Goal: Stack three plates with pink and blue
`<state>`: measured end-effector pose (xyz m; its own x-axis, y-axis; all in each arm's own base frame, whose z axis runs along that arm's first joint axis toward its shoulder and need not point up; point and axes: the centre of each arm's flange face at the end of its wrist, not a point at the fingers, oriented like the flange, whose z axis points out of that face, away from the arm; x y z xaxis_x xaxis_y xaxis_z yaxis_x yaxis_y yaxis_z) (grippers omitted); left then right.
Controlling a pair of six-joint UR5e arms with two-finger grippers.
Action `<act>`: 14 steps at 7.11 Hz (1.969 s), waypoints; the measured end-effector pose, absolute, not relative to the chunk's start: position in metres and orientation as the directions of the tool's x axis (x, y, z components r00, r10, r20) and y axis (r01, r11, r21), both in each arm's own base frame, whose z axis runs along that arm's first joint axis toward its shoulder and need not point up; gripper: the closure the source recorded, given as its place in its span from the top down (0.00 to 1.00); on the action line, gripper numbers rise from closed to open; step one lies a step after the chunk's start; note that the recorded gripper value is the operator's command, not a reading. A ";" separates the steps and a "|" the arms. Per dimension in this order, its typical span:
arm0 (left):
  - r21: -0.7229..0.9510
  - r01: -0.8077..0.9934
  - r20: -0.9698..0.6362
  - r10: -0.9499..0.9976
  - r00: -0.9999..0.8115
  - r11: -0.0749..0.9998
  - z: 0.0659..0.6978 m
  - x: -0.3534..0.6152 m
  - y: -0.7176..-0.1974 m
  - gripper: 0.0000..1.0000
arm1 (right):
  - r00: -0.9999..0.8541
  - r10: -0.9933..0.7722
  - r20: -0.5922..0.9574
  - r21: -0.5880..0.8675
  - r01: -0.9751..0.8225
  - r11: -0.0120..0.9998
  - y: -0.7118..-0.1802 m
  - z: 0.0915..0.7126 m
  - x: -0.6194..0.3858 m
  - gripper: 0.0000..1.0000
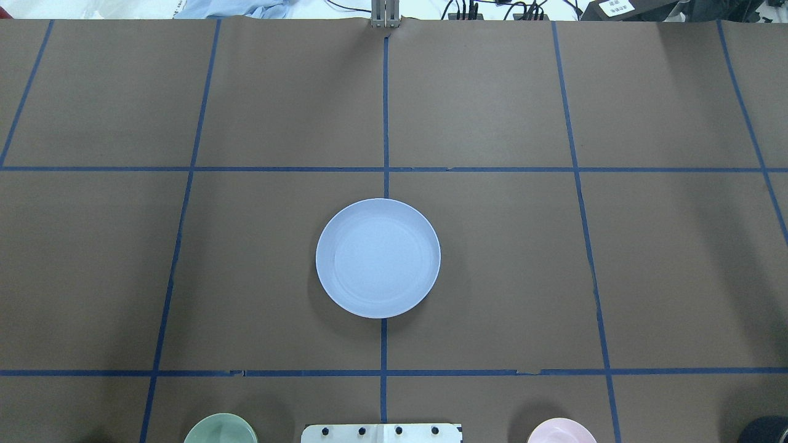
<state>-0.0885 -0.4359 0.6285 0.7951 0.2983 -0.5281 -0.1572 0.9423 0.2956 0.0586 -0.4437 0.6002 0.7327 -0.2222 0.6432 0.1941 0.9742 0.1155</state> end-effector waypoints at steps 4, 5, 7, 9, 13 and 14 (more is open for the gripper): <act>0.194 -0.127 -0.685 0.227 0.692 0.973 0.638 -0.078 -0.422 1.00 | 0.729 -0.168 0.663 0.042 0.189 0.981 -0.437 0.635 0.059 1.00; 0.203 -0.127 -0.687 0.234 0.688 0.971 0.635 -0.077 -0.424 1.00 | 0.729 -0.161 0.665 0.032 0.188 0.982 -0.435 0.640 0.059 1.00; 0.205 -0.124 -0.691 0.233 0.684 0.971 0.634 -0.077 -0.429 1.00 | 0.730 -0.135 0.670 0.008 0.176 0.984 -0.421 0.652 0.066 1.00; 0.221 -0.120 -0.687 0.242 0.685 0.968 0.625 -0.077 -0.436 1.00 | 0.731 -0.118 0.672 -0.003 0.162 0.987 -0.410 0.657 0.073 1.00; 0.228 -0.124 -0.679 0.249 0.691 0.966 0.624 -0.078 -0.435 1.00 | 0.732 -0.133 0.669 0.037 0.146 0.989 -0.418 0.634 0.075 1.00; 0.224 -0.124 -0.679 0.246 0.692 0.967 0.626 -0.078 -0.433 1.00 | 0.734 -0.133 0.666 0.051 0.133 0.990 -0.423 0.622 0.075 1.00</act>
